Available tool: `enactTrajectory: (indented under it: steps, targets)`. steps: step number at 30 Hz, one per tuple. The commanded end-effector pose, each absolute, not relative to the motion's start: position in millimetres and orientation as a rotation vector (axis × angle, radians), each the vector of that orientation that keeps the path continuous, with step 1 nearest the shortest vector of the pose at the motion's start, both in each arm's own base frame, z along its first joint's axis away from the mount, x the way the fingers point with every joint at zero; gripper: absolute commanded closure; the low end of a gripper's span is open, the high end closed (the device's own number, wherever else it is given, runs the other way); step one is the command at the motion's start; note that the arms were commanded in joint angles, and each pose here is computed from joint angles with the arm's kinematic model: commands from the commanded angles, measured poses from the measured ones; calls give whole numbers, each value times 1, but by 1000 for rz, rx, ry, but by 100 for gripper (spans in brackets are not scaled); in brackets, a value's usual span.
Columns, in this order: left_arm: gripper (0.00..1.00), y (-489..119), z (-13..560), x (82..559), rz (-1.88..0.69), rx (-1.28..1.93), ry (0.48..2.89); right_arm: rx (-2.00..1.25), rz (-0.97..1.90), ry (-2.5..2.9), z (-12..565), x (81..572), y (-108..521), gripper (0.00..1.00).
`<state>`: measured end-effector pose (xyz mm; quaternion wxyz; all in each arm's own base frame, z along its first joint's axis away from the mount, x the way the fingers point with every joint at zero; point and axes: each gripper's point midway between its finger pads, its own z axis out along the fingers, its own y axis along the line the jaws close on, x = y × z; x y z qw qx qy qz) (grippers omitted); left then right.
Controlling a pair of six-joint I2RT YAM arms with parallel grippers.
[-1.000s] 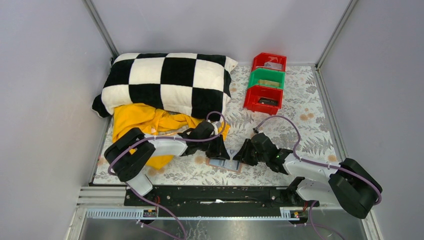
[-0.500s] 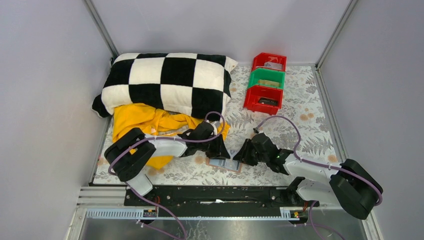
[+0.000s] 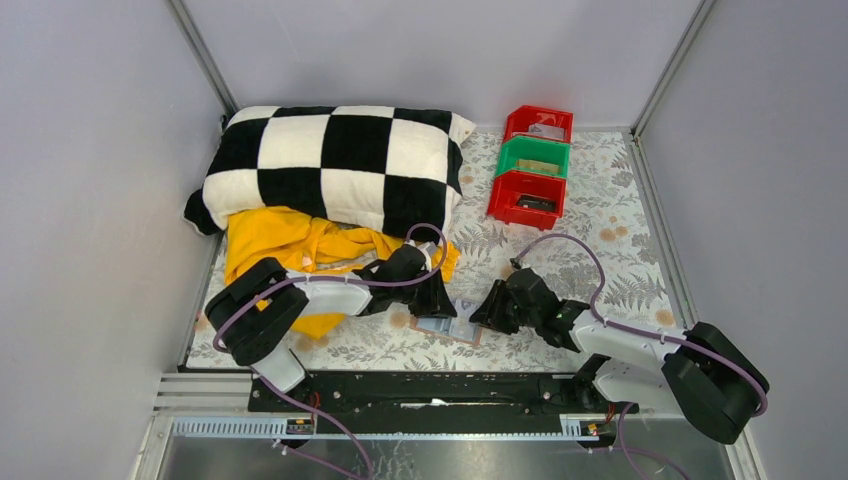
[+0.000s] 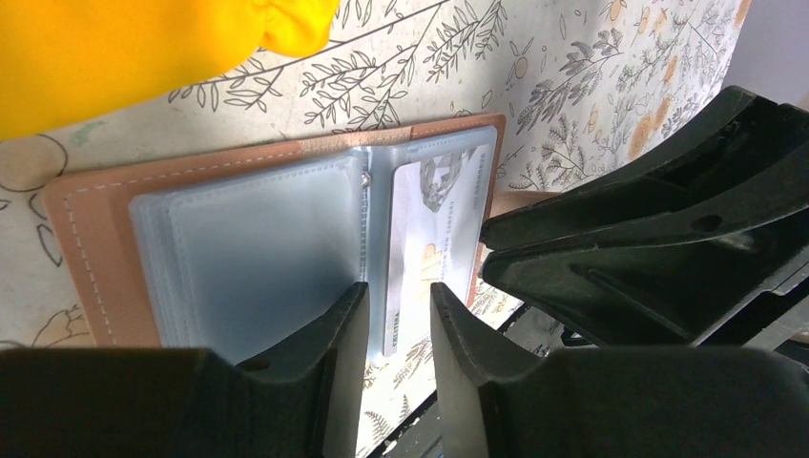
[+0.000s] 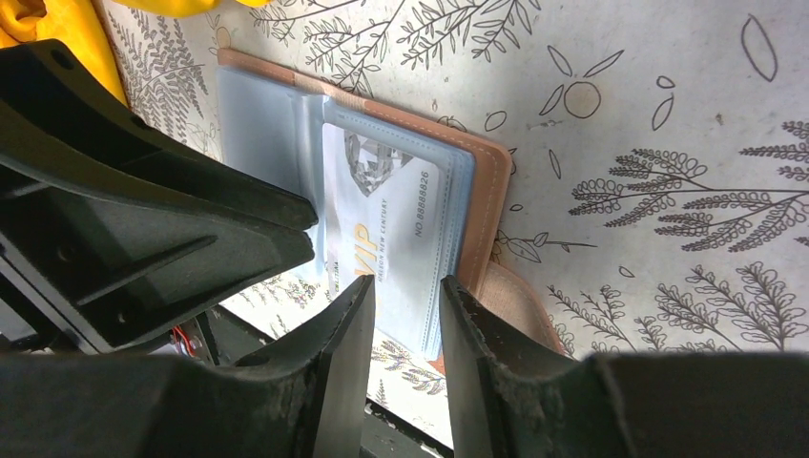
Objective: Take the credit cards out of the card holder
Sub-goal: Remove the credit card from the card holder.
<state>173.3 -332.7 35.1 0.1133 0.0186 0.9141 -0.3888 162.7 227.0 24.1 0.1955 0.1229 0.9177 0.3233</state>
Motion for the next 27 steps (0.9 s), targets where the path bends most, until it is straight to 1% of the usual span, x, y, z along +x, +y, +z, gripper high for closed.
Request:
enactTrajectory:
  steps: [1, 15, 19, 25, 27]
  targets:
    - [67, -337, 31, 172, -1173, 69, 2671, 368, 899, 2545, 28, 168, 224, 62]
    - [74, -342, 30, 170, -1224, 60, 2670, 339, 959, 2571, 24, 166, 236, 68]
    - [81, -344, 34, 170, -1246, 61, 2660, 342, 957, 2576, 23, 165, 236, 68]
    - [100, -346, 36, 170, -1259, 63, 2655, 341, 948, 2581, 21, 165, 235, 68]
    - [100, -346, 38, 170, -1260, 66, 2653, 343, 936, 2585, 20, 165, 234, 68]
